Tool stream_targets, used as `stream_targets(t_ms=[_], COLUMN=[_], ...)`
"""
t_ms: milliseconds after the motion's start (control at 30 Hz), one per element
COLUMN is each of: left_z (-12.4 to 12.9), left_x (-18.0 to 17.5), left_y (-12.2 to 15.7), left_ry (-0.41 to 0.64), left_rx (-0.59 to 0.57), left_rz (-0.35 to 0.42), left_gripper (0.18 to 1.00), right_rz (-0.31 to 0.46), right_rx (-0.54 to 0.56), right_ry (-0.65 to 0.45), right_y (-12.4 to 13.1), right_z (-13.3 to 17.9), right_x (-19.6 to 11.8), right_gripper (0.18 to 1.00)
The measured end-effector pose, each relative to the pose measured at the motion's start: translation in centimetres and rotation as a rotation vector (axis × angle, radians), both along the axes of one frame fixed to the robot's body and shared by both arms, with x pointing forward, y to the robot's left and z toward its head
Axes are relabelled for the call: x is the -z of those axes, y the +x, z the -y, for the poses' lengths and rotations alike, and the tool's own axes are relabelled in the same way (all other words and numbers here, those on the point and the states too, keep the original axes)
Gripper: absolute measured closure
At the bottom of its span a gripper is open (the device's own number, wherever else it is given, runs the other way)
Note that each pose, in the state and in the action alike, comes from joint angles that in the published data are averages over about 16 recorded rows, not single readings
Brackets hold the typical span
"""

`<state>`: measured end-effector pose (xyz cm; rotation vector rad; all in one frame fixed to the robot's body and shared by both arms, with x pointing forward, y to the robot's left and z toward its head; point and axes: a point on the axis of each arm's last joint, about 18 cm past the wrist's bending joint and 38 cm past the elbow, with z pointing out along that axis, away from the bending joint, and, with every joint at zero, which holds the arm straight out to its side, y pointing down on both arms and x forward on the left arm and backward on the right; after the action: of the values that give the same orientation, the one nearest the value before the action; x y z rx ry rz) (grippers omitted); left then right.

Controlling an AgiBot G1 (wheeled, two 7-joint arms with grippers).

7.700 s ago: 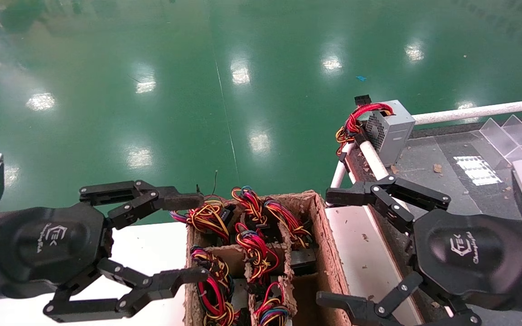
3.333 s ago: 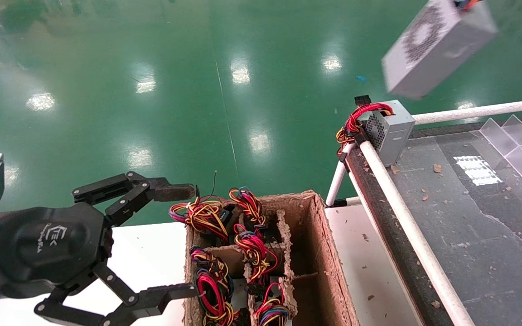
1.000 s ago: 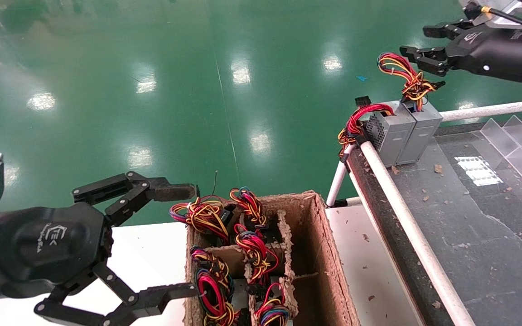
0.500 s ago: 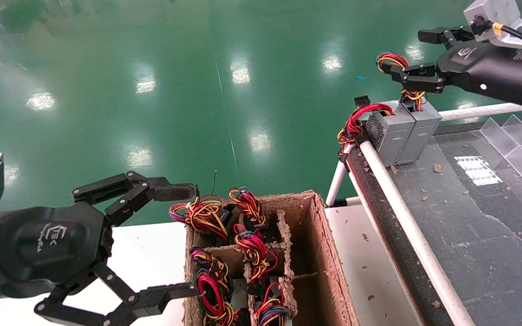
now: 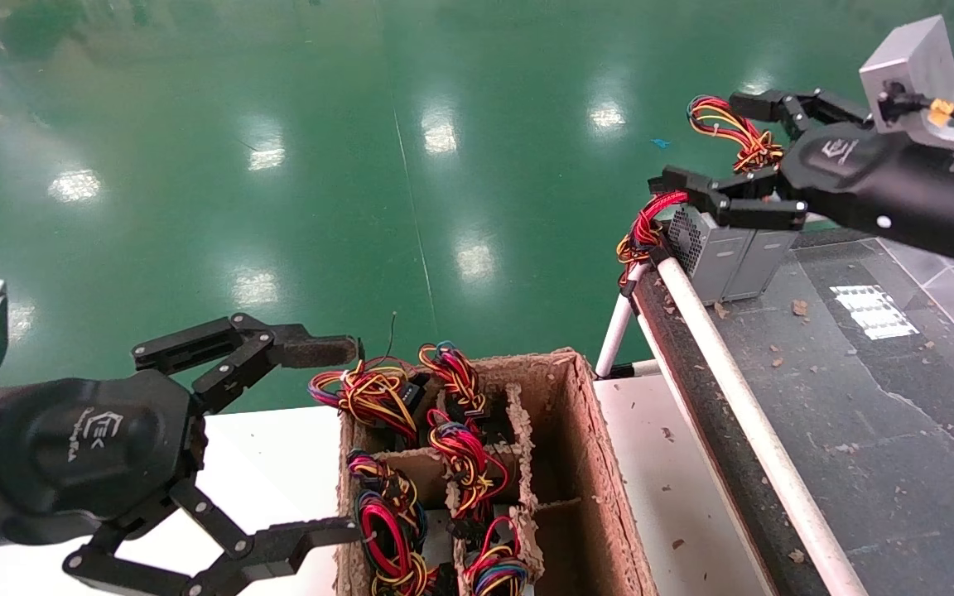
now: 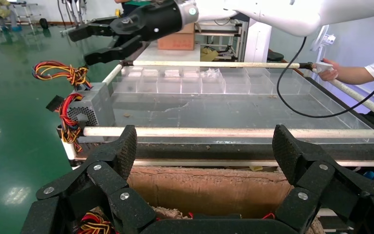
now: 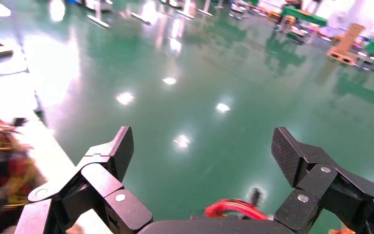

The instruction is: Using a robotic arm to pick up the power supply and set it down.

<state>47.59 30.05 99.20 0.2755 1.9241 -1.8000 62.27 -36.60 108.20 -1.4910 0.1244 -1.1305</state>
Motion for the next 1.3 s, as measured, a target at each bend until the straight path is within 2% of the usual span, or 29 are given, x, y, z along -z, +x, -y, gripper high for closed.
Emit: stream_targets(t_ms=[467, 1000, 1300], left_z=[0.0, 0.0, 0.0], left_x=[0.0, 0.0, 0.0], left_y=[0.0, 0.0, 0.0], left_ry=[0.0, 0.0, -0.001], left_rx=[0.0, 0.0, 0.0], left_rz=[0.0, 0.0, 0.0], left_gripper=[0.184, 0.184, 0.184], right_rz=[-0.056, -0.166, -0.193], right_rx=[-0.244, -0.531, -0.593], right_ry=[-0.034, -0.107, -0.125], right_y=[-5.9, -13.7, -15.5], right_z=[-2.8, -6.1, -6.6], right_x=[3.9, 8.5, 9.4], right_gripper=[0.178, 0.178, 0.178])
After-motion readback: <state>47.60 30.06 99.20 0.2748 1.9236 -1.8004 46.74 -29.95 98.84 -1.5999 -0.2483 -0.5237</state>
